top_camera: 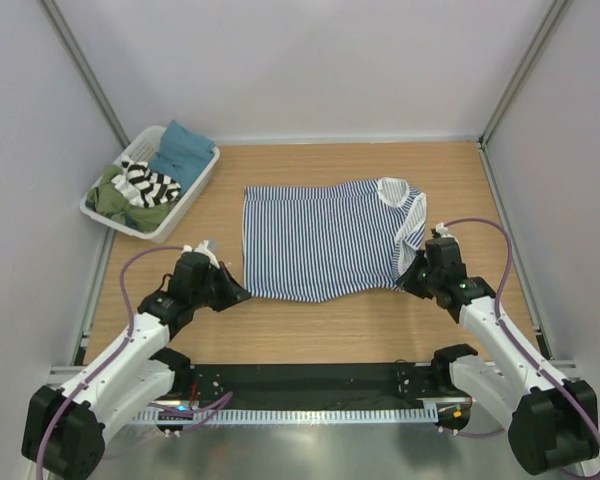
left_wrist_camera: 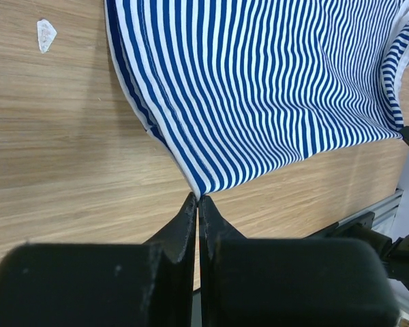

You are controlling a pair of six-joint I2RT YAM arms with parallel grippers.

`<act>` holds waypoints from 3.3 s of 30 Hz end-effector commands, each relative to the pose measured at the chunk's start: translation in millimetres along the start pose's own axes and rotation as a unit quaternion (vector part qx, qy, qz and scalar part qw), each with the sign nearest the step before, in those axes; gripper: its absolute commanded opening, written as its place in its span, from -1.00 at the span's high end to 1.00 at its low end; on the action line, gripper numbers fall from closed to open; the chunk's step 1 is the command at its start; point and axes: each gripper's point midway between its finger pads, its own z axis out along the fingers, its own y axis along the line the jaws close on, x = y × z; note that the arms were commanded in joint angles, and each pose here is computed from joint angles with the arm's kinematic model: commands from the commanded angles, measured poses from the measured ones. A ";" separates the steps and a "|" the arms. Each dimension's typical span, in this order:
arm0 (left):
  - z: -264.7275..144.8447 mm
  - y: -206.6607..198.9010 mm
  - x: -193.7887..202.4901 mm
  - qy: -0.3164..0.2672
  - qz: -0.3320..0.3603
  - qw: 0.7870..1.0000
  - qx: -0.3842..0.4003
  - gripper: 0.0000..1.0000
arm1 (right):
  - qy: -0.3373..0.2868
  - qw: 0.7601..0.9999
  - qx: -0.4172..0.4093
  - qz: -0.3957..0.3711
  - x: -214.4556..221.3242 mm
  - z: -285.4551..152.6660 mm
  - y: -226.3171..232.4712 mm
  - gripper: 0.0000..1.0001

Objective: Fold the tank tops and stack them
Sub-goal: Fold the tank top

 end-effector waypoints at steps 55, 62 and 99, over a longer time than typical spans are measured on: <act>103.3 -13.9 -181.9 -0.097 -0.068 0.992 -0.034 1.00 | -0.042 0.990 0.118 -0.068 -178.5 136.7 67.2 0.98; 114.6 -11.0 -183.5 -0.085 -0.067 0.993 -0.037 1.00 | -0.048 0.990 0.116 -0.067 -184.2 145.3 70.2 0.97; 89.4 29.8 -103.5 -0.014 -0.021 0.997 -0.070 -0.19 | -0.031 0.977 0.203 -0.062 -113.9 125.8 -8.9 0.56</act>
